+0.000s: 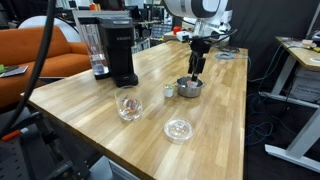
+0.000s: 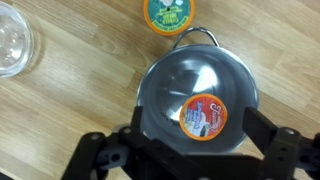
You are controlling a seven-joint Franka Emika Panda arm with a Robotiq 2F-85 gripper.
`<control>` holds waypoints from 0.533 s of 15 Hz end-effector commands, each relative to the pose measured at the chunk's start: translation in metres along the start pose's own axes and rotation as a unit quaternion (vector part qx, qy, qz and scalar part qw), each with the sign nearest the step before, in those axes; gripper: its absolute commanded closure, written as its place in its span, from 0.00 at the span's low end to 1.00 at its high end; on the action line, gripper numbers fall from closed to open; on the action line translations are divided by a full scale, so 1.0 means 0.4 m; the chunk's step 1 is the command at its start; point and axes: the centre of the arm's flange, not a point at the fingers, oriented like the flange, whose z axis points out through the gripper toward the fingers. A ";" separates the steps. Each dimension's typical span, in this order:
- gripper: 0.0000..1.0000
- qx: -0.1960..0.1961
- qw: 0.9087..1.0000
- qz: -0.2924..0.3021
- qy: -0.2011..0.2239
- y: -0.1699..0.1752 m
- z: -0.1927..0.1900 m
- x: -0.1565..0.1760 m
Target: Take the cup out of the pot and put it on the table
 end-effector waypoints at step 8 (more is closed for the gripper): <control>0.00 -0.004 1.000 -0.010 -0.010 -0.034 0.043 -0.010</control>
